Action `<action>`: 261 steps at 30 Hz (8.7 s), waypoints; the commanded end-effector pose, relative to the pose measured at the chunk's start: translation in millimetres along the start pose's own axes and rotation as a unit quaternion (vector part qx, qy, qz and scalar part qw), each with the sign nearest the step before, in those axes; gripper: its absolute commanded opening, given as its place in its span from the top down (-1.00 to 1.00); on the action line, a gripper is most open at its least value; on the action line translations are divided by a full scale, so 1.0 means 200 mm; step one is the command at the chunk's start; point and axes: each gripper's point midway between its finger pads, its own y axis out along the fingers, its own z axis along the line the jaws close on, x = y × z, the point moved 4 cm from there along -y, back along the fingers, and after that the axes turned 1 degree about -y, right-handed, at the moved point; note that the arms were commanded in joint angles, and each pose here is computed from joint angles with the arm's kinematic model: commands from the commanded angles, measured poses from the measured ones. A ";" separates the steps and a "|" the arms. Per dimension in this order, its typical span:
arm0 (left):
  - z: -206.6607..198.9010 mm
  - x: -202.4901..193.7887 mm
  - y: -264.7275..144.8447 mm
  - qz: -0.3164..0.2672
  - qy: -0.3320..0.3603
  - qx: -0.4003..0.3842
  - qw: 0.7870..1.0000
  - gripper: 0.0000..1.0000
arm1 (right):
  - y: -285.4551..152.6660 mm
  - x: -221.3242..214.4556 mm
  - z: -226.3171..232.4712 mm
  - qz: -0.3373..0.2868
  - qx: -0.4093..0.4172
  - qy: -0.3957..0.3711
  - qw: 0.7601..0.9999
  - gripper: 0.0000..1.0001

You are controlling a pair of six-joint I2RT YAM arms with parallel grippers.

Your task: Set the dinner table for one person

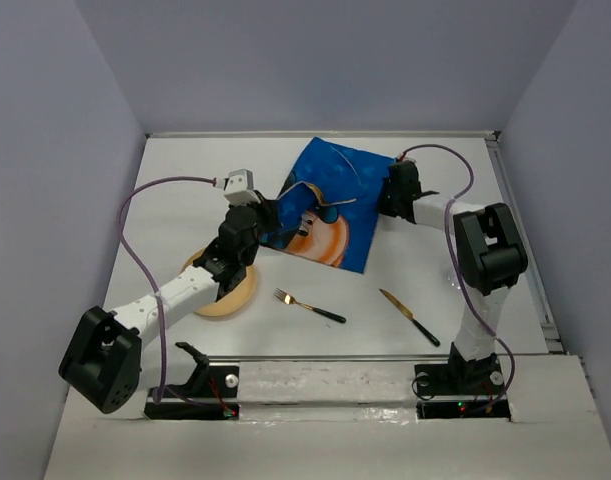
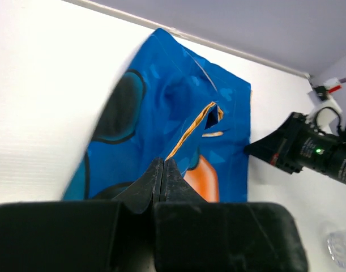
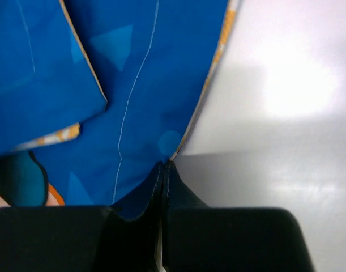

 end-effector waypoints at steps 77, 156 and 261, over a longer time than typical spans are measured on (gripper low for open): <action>-0.03 1.14 -0.48 -0.301 -0.171 -0.063 0.936 1.00 | -1.88 0.84 -0.02 -0.375 0.036 0.008 0.926 1.00; 0.88 -0.18 -0.25 -0.021 -0.219 0.132 0.967 0.97 | -0.74 -0.10 -0.60 -0.070 -0.069 0.124 0.987 0.91; 0.25 0.70 -0.91 -0.208 0.054 -0.040 0.976 -0.98 | 0.02 0.11 0.38 0.084 0.136 0.047 0.986 0.77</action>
